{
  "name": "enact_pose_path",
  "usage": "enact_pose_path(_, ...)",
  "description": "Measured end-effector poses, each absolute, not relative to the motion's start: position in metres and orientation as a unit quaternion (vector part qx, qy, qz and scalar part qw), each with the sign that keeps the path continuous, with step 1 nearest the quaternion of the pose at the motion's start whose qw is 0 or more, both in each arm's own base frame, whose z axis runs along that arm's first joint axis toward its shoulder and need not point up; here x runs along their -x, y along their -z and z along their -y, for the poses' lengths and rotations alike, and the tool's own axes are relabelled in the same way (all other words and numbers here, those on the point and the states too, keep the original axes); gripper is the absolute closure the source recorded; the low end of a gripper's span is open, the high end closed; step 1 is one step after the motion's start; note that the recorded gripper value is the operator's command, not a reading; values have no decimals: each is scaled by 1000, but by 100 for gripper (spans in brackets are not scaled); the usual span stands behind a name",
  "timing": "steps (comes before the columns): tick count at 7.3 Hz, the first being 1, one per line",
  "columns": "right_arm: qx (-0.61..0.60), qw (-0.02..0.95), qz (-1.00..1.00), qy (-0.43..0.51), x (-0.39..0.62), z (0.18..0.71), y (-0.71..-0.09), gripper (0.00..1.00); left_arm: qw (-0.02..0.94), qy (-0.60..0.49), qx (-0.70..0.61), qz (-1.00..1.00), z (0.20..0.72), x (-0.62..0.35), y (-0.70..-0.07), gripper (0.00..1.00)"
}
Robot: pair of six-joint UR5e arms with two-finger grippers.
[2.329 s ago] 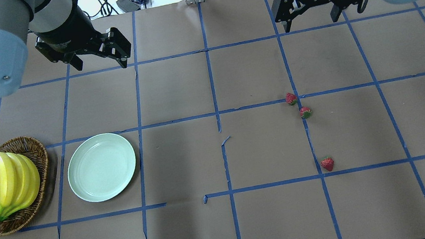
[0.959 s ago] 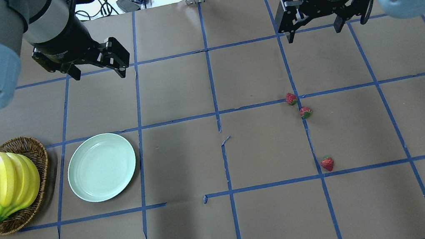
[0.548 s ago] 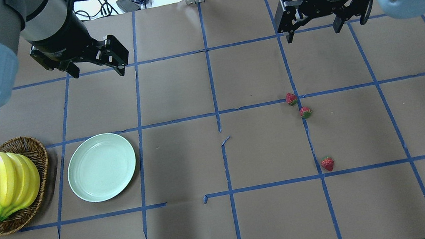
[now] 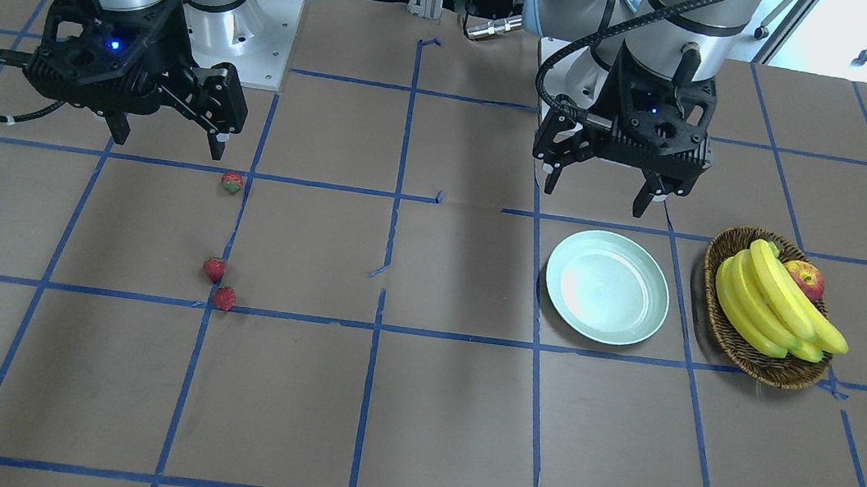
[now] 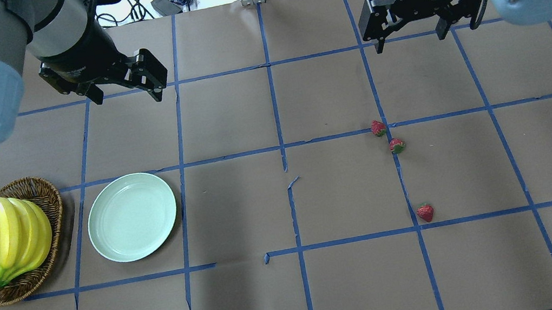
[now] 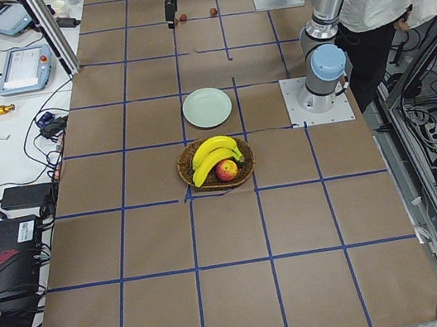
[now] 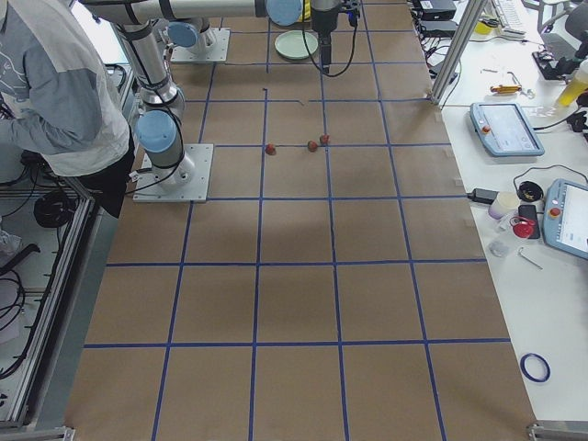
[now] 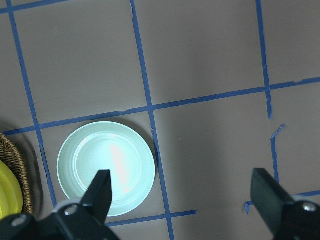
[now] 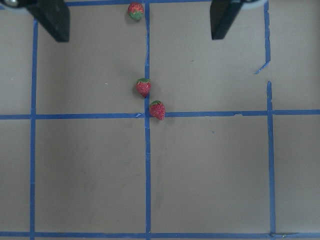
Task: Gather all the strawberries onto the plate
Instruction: 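Lower the right gripper onto the strawberry nearest the robot and grasp it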
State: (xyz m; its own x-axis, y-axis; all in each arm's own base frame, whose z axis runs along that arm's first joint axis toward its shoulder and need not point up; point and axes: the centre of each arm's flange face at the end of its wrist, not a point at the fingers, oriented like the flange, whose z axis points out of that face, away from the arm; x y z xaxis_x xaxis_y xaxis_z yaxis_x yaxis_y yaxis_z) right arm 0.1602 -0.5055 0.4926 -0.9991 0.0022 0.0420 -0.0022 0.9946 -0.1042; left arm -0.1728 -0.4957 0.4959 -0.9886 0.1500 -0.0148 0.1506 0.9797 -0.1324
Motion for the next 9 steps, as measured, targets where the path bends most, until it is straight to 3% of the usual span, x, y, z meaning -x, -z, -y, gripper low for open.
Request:
enact_pose_path(5, -11, 30, 999, 9, -161, 506, -369, 0, 3, 59, -76, -995, 499, 172, -488, 0)
enact_pose_path(9, -51, 46, 998, 11, -150, 423, -245, 2, 4, 54, -76, -996, 501, 172, -483, 0)
